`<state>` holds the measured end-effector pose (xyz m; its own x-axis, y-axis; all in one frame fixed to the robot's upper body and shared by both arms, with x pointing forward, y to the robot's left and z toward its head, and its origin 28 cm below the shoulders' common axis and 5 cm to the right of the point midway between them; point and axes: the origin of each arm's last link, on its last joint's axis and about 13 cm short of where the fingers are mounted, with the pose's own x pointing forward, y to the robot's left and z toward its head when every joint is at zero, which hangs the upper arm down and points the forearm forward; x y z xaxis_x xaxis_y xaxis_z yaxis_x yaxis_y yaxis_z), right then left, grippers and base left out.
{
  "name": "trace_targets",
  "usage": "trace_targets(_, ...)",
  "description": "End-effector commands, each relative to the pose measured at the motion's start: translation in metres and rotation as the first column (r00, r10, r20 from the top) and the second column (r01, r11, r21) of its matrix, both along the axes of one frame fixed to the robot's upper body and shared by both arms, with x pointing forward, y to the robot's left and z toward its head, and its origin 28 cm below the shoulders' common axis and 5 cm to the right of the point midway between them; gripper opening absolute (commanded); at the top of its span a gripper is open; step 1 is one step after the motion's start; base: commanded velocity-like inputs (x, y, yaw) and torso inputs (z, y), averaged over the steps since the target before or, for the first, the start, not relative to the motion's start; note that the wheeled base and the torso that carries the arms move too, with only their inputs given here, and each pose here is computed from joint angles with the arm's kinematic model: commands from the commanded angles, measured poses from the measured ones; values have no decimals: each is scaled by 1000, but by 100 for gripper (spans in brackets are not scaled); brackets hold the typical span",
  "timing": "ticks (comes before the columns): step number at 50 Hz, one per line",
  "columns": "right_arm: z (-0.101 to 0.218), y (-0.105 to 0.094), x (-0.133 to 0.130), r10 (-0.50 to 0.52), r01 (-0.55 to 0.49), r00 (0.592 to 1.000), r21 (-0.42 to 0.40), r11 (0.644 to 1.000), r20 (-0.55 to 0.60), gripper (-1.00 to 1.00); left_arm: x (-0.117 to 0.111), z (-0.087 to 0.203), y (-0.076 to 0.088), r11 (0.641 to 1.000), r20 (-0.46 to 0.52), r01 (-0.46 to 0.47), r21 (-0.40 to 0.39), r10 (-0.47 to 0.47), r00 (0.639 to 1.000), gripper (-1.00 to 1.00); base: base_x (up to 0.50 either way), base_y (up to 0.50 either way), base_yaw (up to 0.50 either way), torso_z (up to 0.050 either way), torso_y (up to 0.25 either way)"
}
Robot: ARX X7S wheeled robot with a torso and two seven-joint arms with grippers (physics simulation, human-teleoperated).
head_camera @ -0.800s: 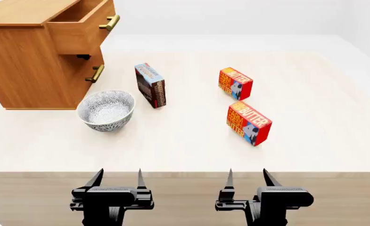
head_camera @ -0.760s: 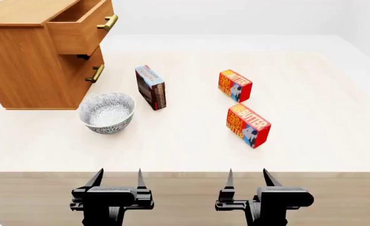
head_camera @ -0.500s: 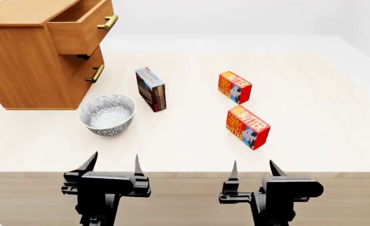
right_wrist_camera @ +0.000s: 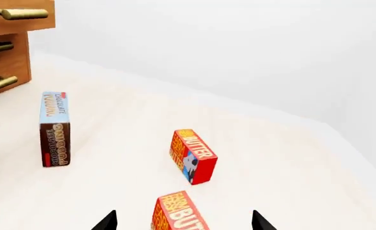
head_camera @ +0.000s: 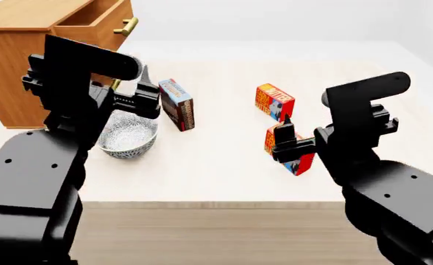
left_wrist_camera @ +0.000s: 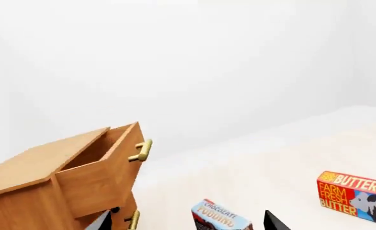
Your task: Put the butter at the front in the top drawer of the cabinet and close it.
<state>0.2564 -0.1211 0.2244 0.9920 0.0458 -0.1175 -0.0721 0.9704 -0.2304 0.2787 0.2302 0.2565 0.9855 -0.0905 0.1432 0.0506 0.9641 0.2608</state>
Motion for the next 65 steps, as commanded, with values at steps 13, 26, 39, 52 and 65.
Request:
trace_targets(13,134,-15,11,88,-88,996,-48,995,6,100,25,142,11,999,81,-54,3,54,995,100,0,0,0,0,0)
trace_targets(26,151,-13,10,101,-102,992,8,995,76,100,28,156,13,998,100,-63,-7,63,993,100,141,0,0,0,0)
trace_targets(39,153,-13,8,111,-112,989,2,994,93,100,28,155,10,998,98,-61,-8,62,993,100,383,0,0,0,0)
trace_targets(52,152,-14,8,128,-129,985,-2,992,114,100,31,152,10,998,93,-61,-4,61,994,100,489,0,0,0,0)
trace_targets(65,154,-14,5,130,-130,984,-11,991,118,100,28,153,10,998,99,-56,-4,56,994,100,500,0,0,0,1)
